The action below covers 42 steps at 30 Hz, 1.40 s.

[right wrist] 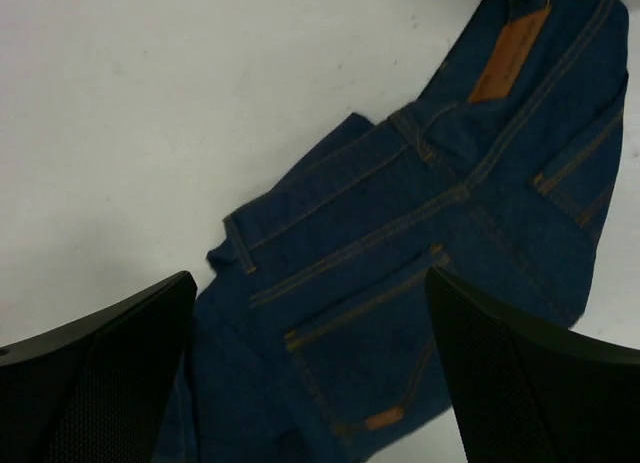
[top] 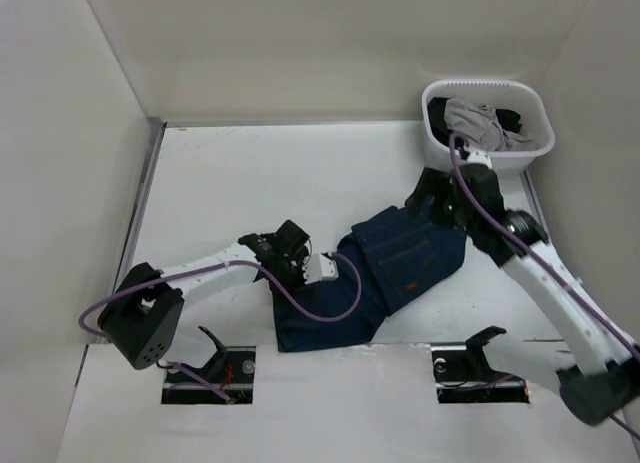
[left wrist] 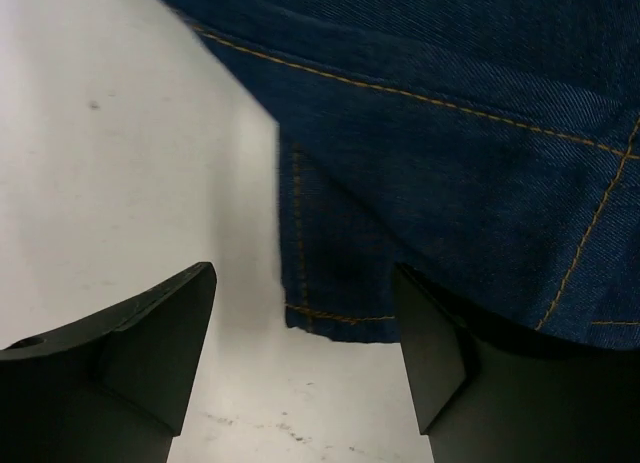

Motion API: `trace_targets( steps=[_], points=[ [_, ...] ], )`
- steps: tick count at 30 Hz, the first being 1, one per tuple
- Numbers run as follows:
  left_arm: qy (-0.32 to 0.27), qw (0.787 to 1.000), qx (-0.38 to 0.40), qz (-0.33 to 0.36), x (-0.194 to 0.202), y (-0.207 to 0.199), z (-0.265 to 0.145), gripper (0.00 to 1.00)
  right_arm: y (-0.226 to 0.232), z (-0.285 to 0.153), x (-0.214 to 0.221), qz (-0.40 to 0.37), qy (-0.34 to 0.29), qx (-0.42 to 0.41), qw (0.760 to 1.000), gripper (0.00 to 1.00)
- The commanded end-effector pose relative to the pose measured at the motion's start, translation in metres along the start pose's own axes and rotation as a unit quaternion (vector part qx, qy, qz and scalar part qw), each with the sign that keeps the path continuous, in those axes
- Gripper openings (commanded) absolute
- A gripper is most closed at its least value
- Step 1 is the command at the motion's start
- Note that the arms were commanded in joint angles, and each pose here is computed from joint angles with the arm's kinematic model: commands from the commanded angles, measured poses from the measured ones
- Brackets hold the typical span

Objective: Fold and stack the trousers
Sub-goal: Flatten the trousers out

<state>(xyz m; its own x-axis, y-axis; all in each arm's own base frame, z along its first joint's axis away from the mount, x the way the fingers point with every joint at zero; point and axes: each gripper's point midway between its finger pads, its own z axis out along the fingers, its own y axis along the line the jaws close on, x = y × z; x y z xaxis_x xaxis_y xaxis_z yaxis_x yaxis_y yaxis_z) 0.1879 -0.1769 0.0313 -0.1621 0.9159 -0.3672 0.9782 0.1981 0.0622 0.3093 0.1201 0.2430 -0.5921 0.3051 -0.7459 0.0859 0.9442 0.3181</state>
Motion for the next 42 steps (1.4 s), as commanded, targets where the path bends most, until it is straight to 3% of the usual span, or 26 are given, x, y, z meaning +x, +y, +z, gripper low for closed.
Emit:
trace_targets(
  steps=[1, 6, 13, 19, 24, 25, 27, 31, 35, 39, 42],
  points=[
    [-0.016, 0.999, -0.013, 0.026, -0.009, -0.004, 0.006, 0.70, -0.019, -0.034, 0.024, 0.059, -0.037, 0.019, 0.997, 1.00],
    [0.012, 0.999, 0.025, 0.045, 0.001, -0.032, 0.034, 0.65, 0.002, -0.005, 0.113, 0.077, 0.031, -0.007, 0.996, 1.00],
    [0.008, 1.000, 0.011, -0.028, 0.005, -0.010, 0.039, 0.17, 0.036, 0.052, 0.155, -0.045, 0.078, 0.028, 0.996, 1.00],
    [-0.026, 0.994, -0.039, -0.099, 0.003, 0.038, 0.003, 0.04, 0.034, 0.094, 0.173, -0.125, 0.078, 0.096, 0.984, 1.00],
    [-0.047, 0.985, -0.094, -0.137, 0.011, 0.073, -0.030, 0.01, 0.026, 0.090, 0.141, -0.112, 0.013, 0.138, 0.984, 0.25],
    [-0.049, 0.982, -0.111, -0.148, 0.017, 0.085, -0.040, 0.00, 0.029, 0.084, 0.131, -0.104, -0.001, 0.131, 0.986, 0.12],
    [-0.047, 0.972, -0.146, -0.179, 0.039, 0.112, -0.060, 0.00, 0.035, 0.069, 0.111, -0.085, -0.030, 0.113, 0.989, 0.00],
    [-0.031, 0.938, -0.217, -0.267, 0.103, 0.169, -0.106, 0.00, 0.041, 0.025, 0.068, -0.011, -0.098, 0.049, 0.994, 0.00],
    [-0.020, 0.908, -0.249, -0.337, 0.153, 0.194, -0.139, 0.01, 0.020, -0.018, 0.054, 0.084, -0.156, -0.017, 0.984, 0.00],
    [-0.016, 0.892, -0.249, -0.376, 0.179, 0.200, -0.150, 0.03, -0.029, -0.023, 0.104, 0.175, -0.107, -0.001, 0.979, 0.02],
    [-0.012, 0.884, -0.244, -0.398, 0.189, 0.206, -0.152, 0.03, -0.060, -0.016, 0.142, 0.173, -0.057, 0.066, 0.981, 0.05]
  ],
)
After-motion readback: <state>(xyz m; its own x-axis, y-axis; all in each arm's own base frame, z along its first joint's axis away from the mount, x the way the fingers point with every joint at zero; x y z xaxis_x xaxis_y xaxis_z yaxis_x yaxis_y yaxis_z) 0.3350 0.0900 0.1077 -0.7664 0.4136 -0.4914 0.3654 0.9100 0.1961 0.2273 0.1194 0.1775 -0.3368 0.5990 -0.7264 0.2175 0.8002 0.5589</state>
